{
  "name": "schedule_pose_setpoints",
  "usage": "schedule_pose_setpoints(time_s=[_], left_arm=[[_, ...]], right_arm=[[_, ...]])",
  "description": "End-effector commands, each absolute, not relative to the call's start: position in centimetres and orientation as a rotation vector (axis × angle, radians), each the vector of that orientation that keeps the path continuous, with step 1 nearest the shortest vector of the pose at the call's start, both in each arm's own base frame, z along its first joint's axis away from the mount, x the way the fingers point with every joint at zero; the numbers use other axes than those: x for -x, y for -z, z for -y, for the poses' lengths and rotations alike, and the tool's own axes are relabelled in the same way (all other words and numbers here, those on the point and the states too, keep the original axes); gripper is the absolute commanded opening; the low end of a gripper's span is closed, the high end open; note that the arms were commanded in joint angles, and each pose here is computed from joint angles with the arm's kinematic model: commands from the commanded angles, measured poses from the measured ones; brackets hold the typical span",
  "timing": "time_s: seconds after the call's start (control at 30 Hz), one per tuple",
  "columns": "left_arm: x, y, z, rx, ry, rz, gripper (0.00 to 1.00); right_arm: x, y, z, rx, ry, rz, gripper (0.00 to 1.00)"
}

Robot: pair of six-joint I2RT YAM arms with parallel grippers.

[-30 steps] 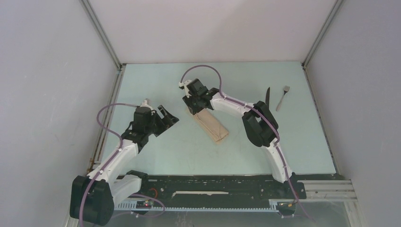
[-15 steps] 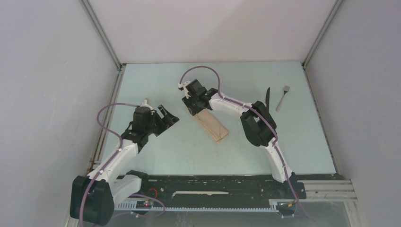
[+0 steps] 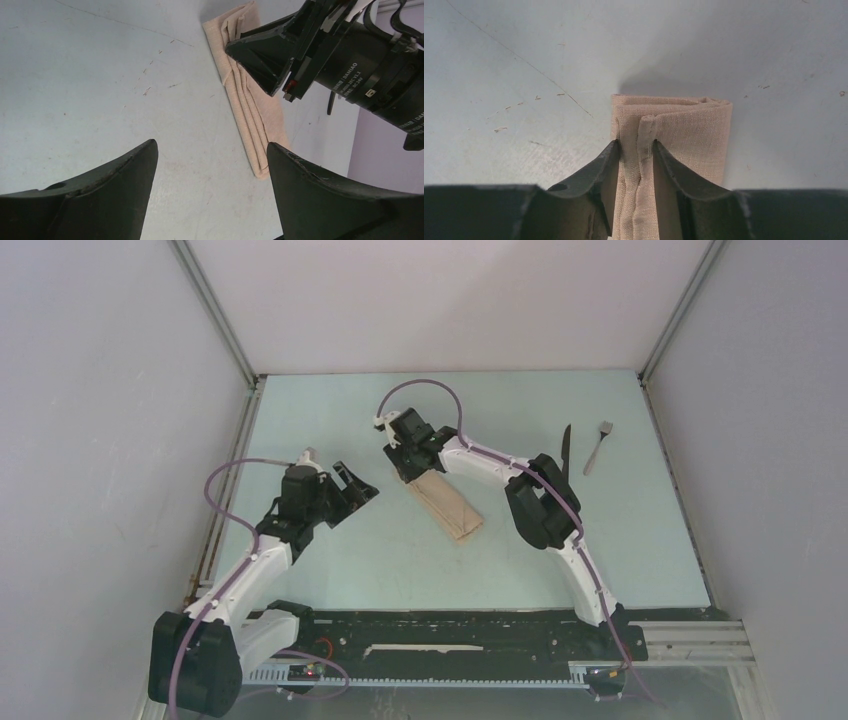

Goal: Fold the napkin into a case and place the utensils inside
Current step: Pick up the top corner of the smaller rectangle folded napkin from the center of the board.

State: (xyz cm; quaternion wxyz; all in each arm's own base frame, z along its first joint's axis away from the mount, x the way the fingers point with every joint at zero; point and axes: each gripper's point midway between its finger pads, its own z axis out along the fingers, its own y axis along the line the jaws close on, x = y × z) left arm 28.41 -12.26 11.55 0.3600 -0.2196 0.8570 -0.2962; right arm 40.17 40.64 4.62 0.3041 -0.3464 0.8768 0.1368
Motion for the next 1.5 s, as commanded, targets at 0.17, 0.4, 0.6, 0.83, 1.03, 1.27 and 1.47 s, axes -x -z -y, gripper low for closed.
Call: schedule_pose_setpoints(time_s=[0.17, 0.4, 0.6, 0.83, 1.03, 1.27, 1.47], left_arm=[[-28.5, -11.4, 12.3, 0.568, 0.785, -2.197, 0.87], [-28.5, -11.5, 12.3, 0.569, 0.787, -2.193, 0.87], [-28.5, -11.3, 12.3, 0.568, 0.786, -2.198, 0.87], [-28.6, -11.4, 12.3, 0.545, 0.784, -2.198, 0.86], [-29.8, -11.1, 13.3, 0.466, 0.727, -2.226, 0.67], [-32.5, -10.8, 15.7, 0.428, 0.665, -2.244, 0.48], [-34.6, -9.9, 17.8, 0.387, 0.642, -2.272, 0.46]], right_arm=[[-40.9, -5.9, -41.7, 0.919, -0.368, -2.278, 0.4], [-40.5, -4.8, -41.8, 0.935, -0.361, -2.295, 0.41], [-40.6, -4.6, -41.9, 0.93, -0.364, -2.295, 0.3], [-41.1, -5.4, -41.8, 0.907, -0.344, -2.289, 0.07], [-40.3, -7.0, -41.2, 0.835, -0.433, -2.333, 0.0], [-39.3, -8.0, -40.1, 0.743, -0.518, -2.368, 0.0], [-39.3, -7.8, -38.9, 0.709, -0.524, -2.388, 0.0]])
